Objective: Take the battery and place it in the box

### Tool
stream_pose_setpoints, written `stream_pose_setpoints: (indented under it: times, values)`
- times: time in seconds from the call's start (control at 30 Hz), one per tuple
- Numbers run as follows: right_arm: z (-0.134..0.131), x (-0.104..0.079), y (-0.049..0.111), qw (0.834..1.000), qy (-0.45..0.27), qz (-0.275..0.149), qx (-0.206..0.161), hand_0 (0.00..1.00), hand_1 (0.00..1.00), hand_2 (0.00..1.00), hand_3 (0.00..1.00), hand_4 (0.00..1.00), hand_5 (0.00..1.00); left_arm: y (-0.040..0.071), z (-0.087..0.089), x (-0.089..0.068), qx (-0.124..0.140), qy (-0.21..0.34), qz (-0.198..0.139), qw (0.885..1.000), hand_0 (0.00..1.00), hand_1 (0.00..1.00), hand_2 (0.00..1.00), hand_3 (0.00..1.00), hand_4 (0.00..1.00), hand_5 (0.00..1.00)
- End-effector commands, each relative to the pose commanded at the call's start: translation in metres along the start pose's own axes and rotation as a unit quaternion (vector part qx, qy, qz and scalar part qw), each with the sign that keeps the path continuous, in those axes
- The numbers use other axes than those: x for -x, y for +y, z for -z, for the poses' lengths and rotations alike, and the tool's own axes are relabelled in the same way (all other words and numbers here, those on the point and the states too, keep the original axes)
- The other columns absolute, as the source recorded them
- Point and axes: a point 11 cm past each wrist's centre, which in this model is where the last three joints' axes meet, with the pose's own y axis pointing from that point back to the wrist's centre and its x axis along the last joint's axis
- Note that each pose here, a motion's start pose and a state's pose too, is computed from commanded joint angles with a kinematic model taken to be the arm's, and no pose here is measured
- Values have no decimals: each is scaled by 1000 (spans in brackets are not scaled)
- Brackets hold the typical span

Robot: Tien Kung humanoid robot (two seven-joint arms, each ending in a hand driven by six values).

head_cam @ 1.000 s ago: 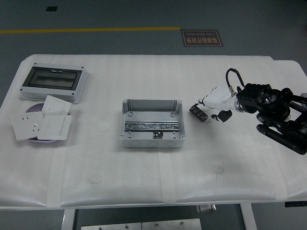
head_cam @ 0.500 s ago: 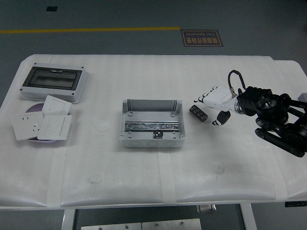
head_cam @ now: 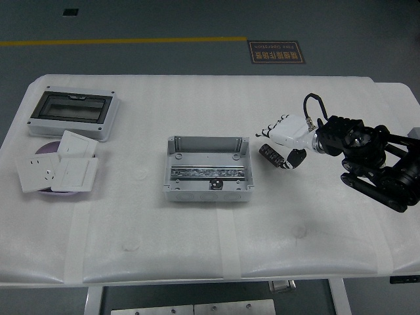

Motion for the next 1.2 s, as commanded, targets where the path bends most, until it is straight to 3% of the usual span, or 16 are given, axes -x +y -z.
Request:
stream_pose_setpoints:
  times: [0.53, 0.73, 0.77, 0.93, 0.97, 1.13, 1.17, 1.2]
  values:
    - [6, 1, -5, 1000, -7, -7, -8, 898, 775, 911, 998, 843, 263, 0, -1, 0, 2, 0, 0, 1000, 680, 677, 583, 634, 620, 330]
    - [5, 2, -5, 1000, -1, -7, -9, 875, 760, 899, 998, 814, 251, 0, -1, 1, 2, 1, 1, 1000, 680, 678, 583, 633, 620, 328]
    - [4, 2, -5, 1000, -1, -7, -9, 859, 749, 886, 998, 756, 218, 0, -1, 1, 2, 1, 1, 1000, 680, 678, 582, 633, 620, 328]
    - [3, 2, -5, 1000, 3, -7, -10, 859, 749, 886, 998, 756, 218, 0, 0, 1, 2, 2, 1, 1000, 680, 678, 582, 633, 620, 328]
    - [3, 2, -5, 1000, 3, -7, -10, 847, 729, 846, 998, 626, 146, 0, 0, 1, 2, 2, 1, 1000, 680, 677, 583, 634, 620, 328]
    - [4, 3, -5, 1000, 3, -8, -14, 847, 729, 846, 998, 626, 146, 0, 0, 1, 3, 3, 0, 1000, 680, 677, 583, 634, 620, 328]
    - [4, 4, -5, 1000, 3, -7, -14, 828, 716, 810, 913, 502, 81, 0, 0, 1, 3, 3, 0, 1000, 681, 677, 583, 635, 622, 330]
    - [4, 5, -5, 1000, 3, -6, -15, 828, 716, 810, 913, 502, 81, 0, 0, 1, 3, 3, 0, 1000, 681, 677, 583, 635, 622, 330]
